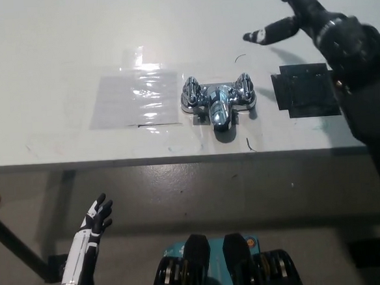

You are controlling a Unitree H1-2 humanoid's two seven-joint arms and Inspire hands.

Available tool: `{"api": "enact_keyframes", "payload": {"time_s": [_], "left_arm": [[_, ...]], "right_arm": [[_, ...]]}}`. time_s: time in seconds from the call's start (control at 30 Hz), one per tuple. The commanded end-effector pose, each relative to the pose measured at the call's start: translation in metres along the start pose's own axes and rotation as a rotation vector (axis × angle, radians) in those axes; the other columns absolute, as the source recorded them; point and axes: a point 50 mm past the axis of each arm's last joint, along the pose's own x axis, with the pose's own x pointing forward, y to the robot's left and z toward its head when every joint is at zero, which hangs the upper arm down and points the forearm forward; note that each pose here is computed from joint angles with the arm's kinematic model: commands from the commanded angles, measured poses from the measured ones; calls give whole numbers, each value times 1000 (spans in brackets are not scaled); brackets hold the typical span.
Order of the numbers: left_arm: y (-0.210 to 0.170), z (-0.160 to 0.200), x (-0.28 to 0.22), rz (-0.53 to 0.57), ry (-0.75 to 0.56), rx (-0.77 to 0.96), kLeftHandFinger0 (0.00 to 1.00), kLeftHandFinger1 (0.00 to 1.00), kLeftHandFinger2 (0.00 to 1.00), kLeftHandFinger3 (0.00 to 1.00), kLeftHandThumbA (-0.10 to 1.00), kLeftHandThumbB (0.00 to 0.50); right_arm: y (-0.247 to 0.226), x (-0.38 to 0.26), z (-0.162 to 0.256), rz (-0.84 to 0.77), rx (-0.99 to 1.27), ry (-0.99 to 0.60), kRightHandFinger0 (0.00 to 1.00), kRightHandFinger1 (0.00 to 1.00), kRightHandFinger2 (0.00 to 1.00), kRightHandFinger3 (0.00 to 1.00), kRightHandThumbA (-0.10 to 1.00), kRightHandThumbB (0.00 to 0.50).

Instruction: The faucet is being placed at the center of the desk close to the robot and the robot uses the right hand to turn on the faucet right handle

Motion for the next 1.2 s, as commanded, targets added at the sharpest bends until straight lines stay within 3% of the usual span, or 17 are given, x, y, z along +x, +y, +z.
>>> {"api": "enact_keyframes", "payload": {"time_s": [0.0,0.1,0.13,0.47,0.57,0.87,1.07,1.17], "left_arm": [[0,21,7,-15,-122,42,1000,1000,1000,1000,1000,166],[-1,21,7,-12,-118,45,1000,1000,1000,1000,1000,168],[-1,21,6,-12,-122,52,1000,1000,1000,1000,1000,149],[0,22,5,-9,-121,65,1000,1000,1000,1000,1000,182],[0,21,3,-10,-117,67,1000,1000,1000,1000,1000,181],[-2,17,-5,-12,-106,61,1000,1000,1000,1000,1000,172],[-2,16,-9,-18,-100,53,1000,1000,1000,1000,1000,164],[-1,14,-10,-17,-92,52,1000,1000,1000,1000,1000,180]], "right_arm": [[-11,20,60,-1,-191,56,1000,1000,1000,1000,942,296],[-3,26,68,13,-226,81,1000,1000,1000,1000,911,283],[1,29,72,24,-249,93,1000,1000,1000,1000,878,298],[17,36,90,60,-327,123,1000,1000,1000,1000,844,347],[22,36,90,61,-375,127,1000,1000,1000,1000,861,348],[37,40,85,68,-476,171,1000,1000,1000,1000,777,377],[43,42,86,72,-523,190,1000,1000,1000,1000,748,369],[48,42,86,89,-549,202,1000,1000,1000,1000,786,369]]}}
